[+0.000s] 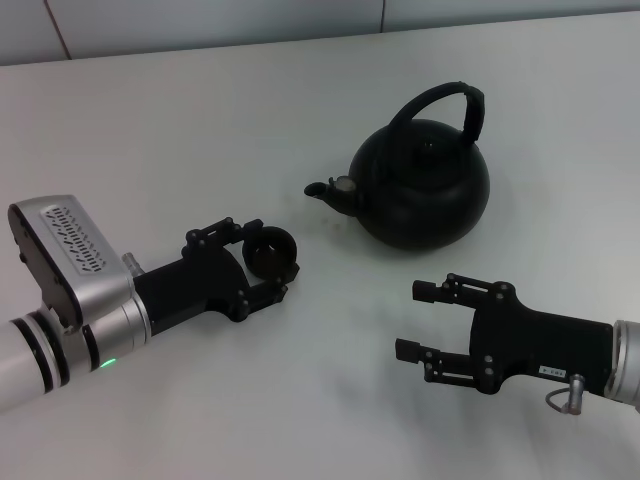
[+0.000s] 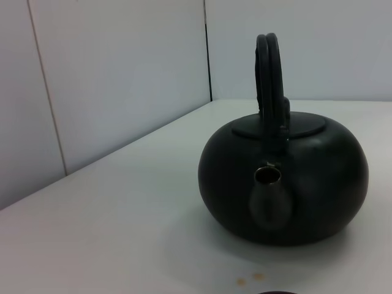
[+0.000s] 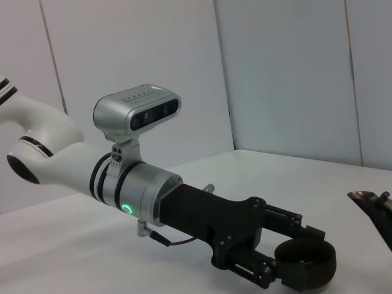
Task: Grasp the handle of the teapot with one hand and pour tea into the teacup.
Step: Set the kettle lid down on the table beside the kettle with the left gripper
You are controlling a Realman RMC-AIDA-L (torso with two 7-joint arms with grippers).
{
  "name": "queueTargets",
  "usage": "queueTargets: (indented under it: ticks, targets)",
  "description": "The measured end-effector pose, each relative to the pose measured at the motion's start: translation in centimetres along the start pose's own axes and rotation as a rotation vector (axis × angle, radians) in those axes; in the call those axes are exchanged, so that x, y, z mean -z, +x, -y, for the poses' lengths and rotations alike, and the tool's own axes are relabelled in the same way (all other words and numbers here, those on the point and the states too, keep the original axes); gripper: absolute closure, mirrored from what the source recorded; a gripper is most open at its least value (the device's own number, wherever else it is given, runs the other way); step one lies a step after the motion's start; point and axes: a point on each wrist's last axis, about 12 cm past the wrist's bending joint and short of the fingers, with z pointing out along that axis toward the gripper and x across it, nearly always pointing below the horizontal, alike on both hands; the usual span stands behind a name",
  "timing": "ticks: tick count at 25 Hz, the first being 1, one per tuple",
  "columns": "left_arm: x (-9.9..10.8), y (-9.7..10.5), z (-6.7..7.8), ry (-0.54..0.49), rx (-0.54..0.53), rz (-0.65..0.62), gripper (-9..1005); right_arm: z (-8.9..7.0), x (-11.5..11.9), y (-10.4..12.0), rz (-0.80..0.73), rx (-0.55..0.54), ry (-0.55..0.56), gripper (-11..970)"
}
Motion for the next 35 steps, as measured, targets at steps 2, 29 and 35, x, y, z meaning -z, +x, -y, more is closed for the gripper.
queueTargets:
  ticks: [2,29,35]
  targets:
    - [0.0,0.0,0.0,0.001,-0.001,0.001,266,0.0,0.0,0.0,0.0,0.0,0.0,223]
    - [0.3,-0.2,-0.1,-0.001,0.014,0.021,133,0.0,0.0,0.0,0.001,-0.003,0.0,222]
    - [4.0,0.2,-0.6,-0.004,0.029,0.136,133,0.1,0.0,-0.1,0.006,-0.004,0.01,222]
